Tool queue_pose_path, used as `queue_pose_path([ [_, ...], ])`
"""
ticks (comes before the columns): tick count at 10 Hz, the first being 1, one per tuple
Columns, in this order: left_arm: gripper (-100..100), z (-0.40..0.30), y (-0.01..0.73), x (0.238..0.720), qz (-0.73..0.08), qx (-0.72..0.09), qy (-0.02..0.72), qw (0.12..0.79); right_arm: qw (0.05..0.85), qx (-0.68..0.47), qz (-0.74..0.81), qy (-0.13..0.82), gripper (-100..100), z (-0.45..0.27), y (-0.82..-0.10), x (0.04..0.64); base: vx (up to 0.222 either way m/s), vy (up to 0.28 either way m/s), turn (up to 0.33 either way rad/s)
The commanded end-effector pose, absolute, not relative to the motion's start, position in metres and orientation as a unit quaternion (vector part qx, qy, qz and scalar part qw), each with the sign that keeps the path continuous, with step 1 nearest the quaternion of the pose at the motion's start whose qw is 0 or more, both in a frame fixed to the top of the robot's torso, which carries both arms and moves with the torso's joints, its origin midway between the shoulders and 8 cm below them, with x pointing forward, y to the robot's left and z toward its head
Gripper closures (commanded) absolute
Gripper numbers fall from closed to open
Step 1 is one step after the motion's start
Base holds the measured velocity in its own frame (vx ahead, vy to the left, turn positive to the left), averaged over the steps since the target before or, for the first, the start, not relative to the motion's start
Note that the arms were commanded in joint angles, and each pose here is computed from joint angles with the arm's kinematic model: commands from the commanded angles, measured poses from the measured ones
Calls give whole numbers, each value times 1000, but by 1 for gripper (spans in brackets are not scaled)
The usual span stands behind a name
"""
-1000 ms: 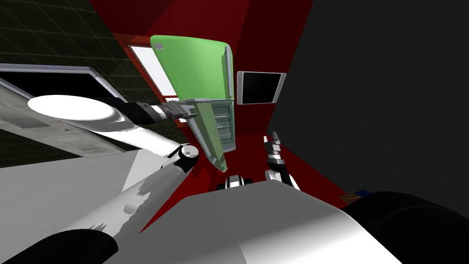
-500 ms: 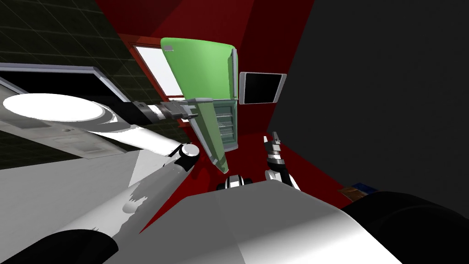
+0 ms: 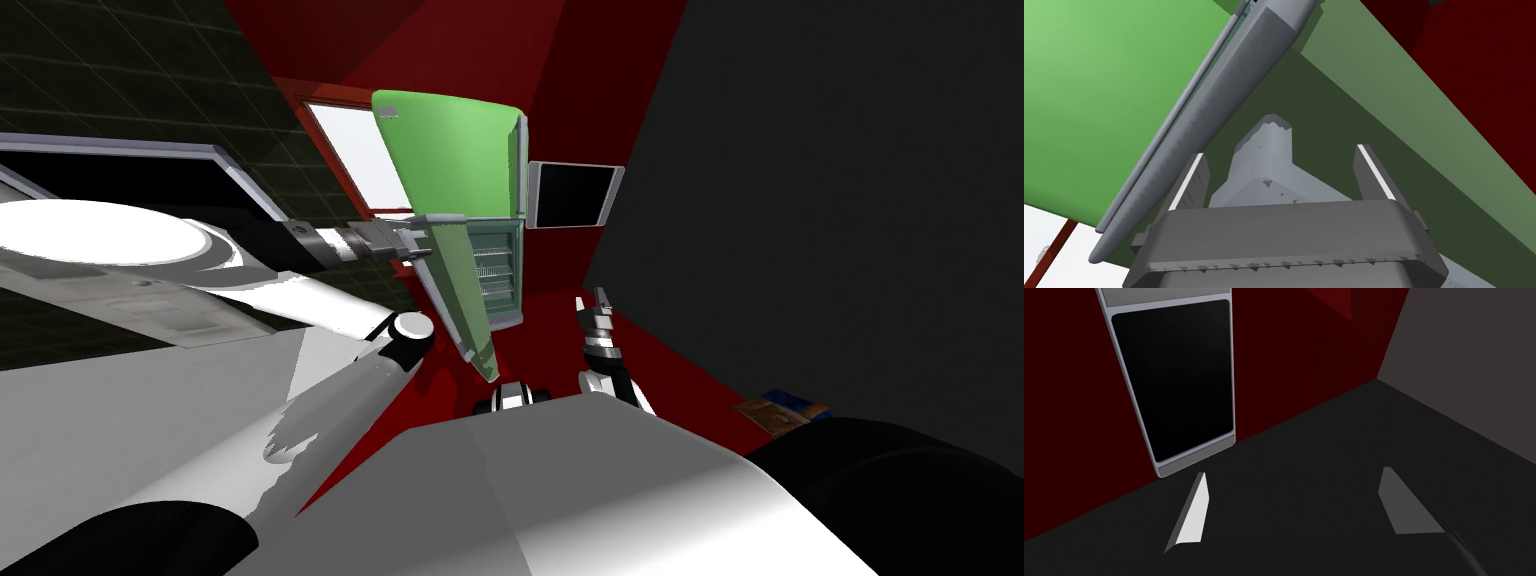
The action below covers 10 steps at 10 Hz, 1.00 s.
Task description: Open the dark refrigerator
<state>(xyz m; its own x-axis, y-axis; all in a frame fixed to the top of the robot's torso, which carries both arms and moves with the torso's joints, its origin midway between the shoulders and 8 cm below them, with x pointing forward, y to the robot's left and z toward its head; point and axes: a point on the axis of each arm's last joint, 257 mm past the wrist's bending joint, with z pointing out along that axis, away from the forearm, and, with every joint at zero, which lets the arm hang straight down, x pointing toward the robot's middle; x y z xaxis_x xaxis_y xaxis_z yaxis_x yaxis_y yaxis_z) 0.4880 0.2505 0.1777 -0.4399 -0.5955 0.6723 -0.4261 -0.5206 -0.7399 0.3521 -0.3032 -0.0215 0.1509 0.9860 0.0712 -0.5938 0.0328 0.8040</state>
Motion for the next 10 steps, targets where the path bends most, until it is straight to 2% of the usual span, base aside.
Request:
queue_pose_path([
  [1,100,178,264,494,-695,-523,490,60,666,363,593,270,0,-22,-303,352,-98,94,-66],
  [4,100,177,282,499,-694,-520,495,57,666,363,593,270,0,-22,-303,352,-90,99,-109],
  [5,-100,194,276,497,-692,-521,497,58,666,363,593,270,0,-22,-303,352,-33,54,-22],
  [10,-100,233,269,490,-691,-524,494,63,666,363,593,270,0,-22,-303,352,15,13,-23],
])
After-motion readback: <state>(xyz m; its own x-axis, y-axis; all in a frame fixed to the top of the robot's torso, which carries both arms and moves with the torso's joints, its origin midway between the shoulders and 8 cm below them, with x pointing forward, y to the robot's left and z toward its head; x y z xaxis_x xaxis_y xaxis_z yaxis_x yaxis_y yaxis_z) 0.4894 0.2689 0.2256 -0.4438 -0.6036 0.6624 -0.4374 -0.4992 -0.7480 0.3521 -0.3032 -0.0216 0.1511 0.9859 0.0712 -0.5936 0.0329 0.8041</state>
